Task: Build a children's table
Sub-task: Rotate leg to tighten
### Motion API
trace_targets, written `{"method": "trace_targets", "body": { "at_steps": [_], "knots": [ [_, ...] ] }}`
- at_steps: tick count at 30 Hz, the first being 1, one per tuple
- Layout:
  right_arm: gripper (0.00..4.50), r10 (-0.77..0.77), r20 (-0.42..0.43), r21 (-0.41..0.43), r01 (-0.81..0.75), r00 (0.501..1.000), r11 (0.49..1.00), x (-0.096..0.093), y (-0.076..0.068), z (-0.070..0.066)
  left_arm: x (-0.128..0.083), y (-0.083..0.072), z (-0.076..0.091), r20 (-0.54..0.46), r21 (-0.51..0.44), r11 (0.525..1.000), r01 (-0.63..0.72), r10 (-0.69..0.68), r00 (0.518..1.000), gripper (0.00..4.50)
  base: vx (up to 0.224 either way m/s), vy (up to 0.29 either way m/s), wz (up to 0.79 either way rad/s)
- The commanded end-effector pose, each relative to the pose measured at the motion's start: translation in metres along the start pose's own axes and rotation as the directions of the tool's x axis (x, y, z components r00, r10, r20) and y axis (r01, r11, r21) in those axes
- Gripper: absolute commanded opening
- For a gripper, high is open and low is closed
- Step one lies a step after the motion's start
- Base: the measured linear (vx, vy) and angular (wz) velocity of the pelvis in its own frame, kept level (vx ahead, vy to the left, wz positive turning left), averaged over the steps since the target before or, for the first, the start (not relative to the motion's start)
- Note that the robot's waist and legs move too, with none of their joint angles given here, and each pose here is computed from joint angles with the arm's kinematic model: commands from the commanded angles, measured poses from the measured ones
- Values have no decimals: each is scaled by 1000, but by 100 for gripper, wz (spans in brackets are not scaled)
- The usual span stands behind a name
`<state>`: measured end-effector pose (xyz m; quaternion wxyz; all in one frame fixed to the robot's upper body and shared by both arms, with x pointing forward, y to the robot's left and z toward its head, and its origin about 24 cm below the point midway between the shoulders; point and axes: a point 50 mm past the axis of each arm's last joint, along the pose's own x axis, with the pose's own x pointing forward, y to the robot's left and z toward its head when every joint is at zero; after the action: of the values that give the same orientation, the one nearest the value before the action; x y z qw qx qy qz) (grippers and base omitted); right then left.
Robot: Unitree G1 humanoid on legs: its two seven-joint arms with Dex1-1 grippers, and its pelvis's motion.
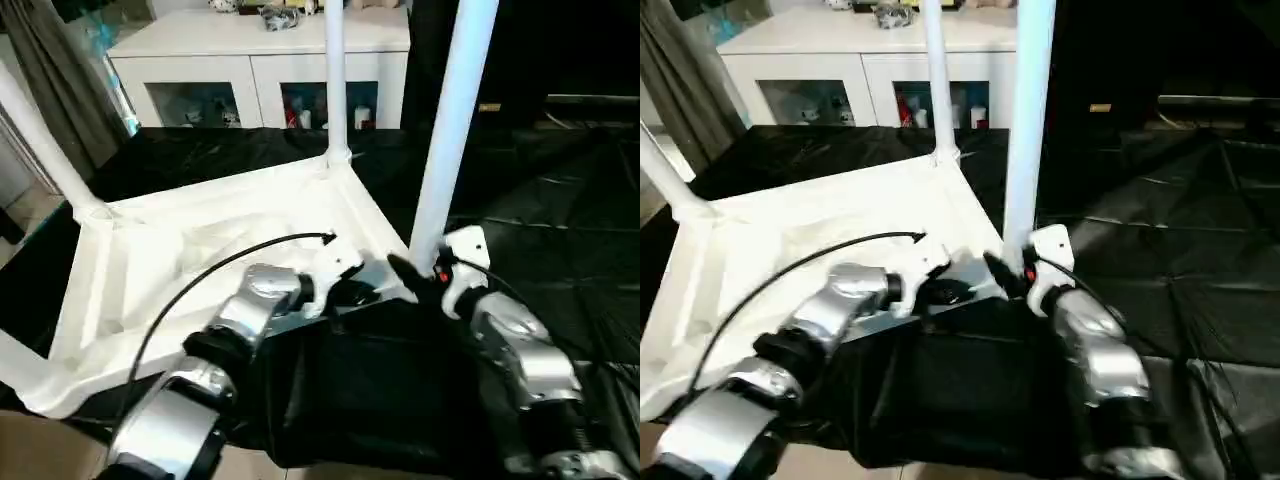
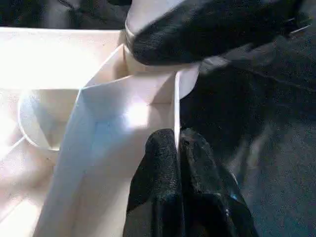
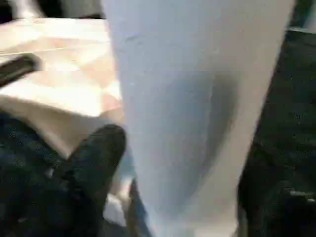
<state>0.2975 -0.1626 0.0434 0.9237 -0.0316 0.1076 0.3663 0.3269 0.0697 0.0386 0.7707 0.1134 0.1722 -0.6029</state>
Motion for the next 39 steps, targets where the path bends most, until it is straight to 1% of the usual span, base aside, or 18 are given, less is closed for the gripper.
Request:
{"method": "trace_targets", "body": {
  "at_steps": [1, 6, 9, 10, 13, 14, 15, 16, 24, 27, 28, 29, 30, 31, 32, 35, 37, 39],
  "knots": [
    [359, 268, -40, 15, -268, 963, 963, 4, 28, -6, -1, -8, 8, 50, 53, 991, 119, -122, 991, 0, 0, 0, 0],
    [359, 345, -71, 9, -346, 936, 938, -10, 22, -4, -12, -9, 2, 30, 41, 980, 192, -194, 981, 0, 0, 0, 0],
    [359, 377, -93, 1, -378, 922, 926, -20, 15, -2, -22, -10, -2, 17, 24, 970, 243, -244, 970, 0, 0, 0, 0],
    [330, 381, -97, -2, -383, 919, 924, -21, 13, -2, -24, -11, -2, 15, 22, 967, 253, -254, 967, 0, 0, 0, 0],
    [317, 393, -114, -15, -397, 913, 918, -25, 9, -1, -28, -12, -3, 17, 18, 961, 276, -276, 961, 0, 0, 0, 0],
    [317, 398, -116, -14, -403, 910, 915, -25, 9, -1, -29, -12, -4, 16, 15, 960, 280, -281, 960, 0, 0, 0, 0],
    [289, 404, -118, -12, -408, 907, 913, -25, 9, -1, -29, -12, -4, 15, 15, 959, 284, -285, 959, 0, 0, 0, 0],
    [284, 406, -118, -12, -411, 906, 912, -25, 9, -1, -29, -12, -4, 15, 14, 958, 286, -286, 958, 0, 0, 0, 0],
    [271, 417, -99, 19, -418, 903, 908, -24, 15, -4, -28, -13, -2, 22, 18, 963, 269, -269, 963, 0, 0, 0, 0],
    [271, 333, -95, 31, -332, 938, 943, -19, 14, -9, -23, -8, 0, 27, 22, 983, 184, -185, 982, 0, 0, 0, 0],
    [270, 236, -108, 26, -235, 966, 972, -14, 9, -14, -19, -3, 1, 27, 24, 993, 112, -112, 993, 0, 0, 0, 0],
    [270, 236, -108, 26, -235, 966, 972, -14, 9, -14, -19, -3, 1, 27, 24, 993, 112, -112, 993, 0, 0, 0, 0],
    [270, 62, -123, 26, -59, 990, 998, -6, 0, -20, -12, 4, 5, 37, 11, 1000, -2, 2, 999, 0, 0, 0, 0],
    [270, 20, -126, 32, -16, 992, 999, -4, -2, -22, -10, 5, 6, 42, 7, 1000, -29, 29, 999, 0, 0, 0, 0],
    [270, -91, -131, 62, 99, 987, 993, 1, -6, -26, -4, 9, 9, 49, -2, 995, -103, 103, 993, 0, 0, 0, 0],
    [270, -216, -142, 113, 233, 966, 966, 10, -7, -30, 8, 11, 14, 48, -19, 981, -194, 195, 980, 0, 0, 0, 0],
    [270, -259, -154, 139, 280, 954, 950, 14, -5, -32, 13, 11, 17, 56, -37, 973, -229, 230, 972, 0, 0, 0, 0],
    [270, -280, -159, 127, 301, 947, 945, 19, -2, -33, 19, 10, 20, 64, -46, 968, -247, 249, 966, 0, 0, 0, 0]
  ]
}}
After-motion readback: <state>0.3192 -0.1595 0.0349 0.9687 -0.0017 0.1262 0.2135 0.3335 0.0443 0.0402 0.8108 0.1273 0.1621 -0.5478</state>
